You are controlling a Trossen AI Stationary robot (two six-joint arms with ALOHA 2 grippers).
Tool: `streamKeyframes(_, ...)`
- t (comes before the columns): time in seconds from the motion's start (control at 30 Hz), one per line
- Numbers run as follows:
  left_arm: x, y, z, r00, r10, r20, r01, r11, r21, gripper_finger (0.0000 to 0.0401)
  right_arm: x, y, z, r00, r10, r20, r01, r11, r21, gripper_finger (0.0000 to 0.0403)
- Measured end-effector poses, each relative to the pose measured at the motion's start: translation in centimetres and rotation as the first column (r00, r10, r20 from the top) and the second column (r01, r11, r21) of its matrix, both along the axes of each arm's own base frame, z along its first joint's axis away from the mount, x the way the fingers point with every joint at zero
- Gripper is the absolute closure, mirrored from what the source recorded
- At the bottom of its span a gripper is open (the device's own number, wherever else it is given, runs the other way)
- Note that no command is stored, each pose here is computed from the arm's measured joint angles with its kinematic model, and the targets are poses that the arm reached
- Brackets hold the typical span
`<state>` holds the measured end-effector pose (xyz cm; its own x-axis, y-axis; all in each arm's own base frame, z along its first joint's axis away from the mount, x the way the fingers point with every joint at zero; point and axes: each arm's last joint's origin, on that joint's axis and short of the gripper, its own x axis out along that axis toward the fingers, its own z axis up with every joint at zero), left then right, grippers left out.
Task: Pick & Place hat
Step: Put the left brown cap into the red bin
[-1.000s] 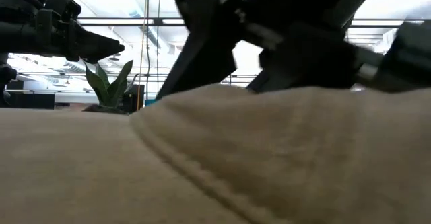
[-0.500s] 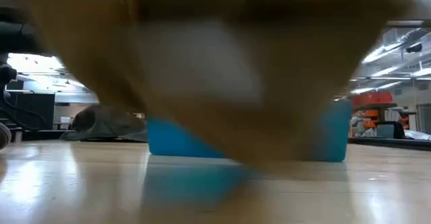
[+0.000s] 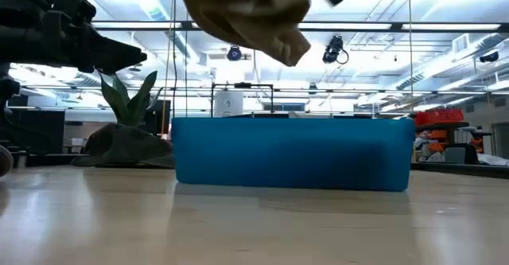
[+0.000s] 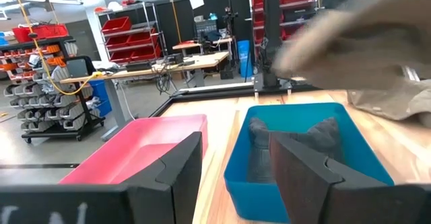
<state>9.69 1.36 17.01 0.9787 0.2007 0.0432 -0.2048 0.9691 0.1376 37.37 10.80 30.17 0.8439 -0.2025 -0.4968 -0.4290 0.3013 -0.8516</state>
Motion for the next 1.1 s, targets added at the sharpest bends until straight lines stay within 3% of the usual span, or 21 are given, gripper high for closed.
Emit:
streamKeyframes(0.3, 0.0, 0.0, 0.0, 1.000, 0.003, 0.002, -0.003, 1.000, 0.000, 0.0224, 1.0, -12.1, 0.3, 0.977, -0.193, -0.088, 0.170, 0.961, -0.218, 0.0403)
streamKeyframes(0.53, 0.0, 0.0, 0.0, 1.000, 0.003, 0.002, -0.003, 1.000, 0.000, 0.0224, 0.0, -19.1, 0.1, 0.921, -0.353, -0.161, 0.272, 0.883, -0.382, 0.0403)
streamKeyframes(0.9, 0.0, 0.0, 0.0, 1.000, 0.003, 0.002, -0.003, 1.000, 0.000, 0.0224, 0.0, -23.7, -2.0, 0.867, -0.434, -0.245, 0.267, 0.820, -0.506, 0.0401)
streamKeyframes(1.1, 0.0, 0.0, 0.0, 1.000, 0.004, 0.000, -0.004, 1.000, 0.000, 0.0224, 0.4, -24.0, -2.8, 0.865, -0.426, -0.266, 0.246, 0.822, -0.514, 0.0397)
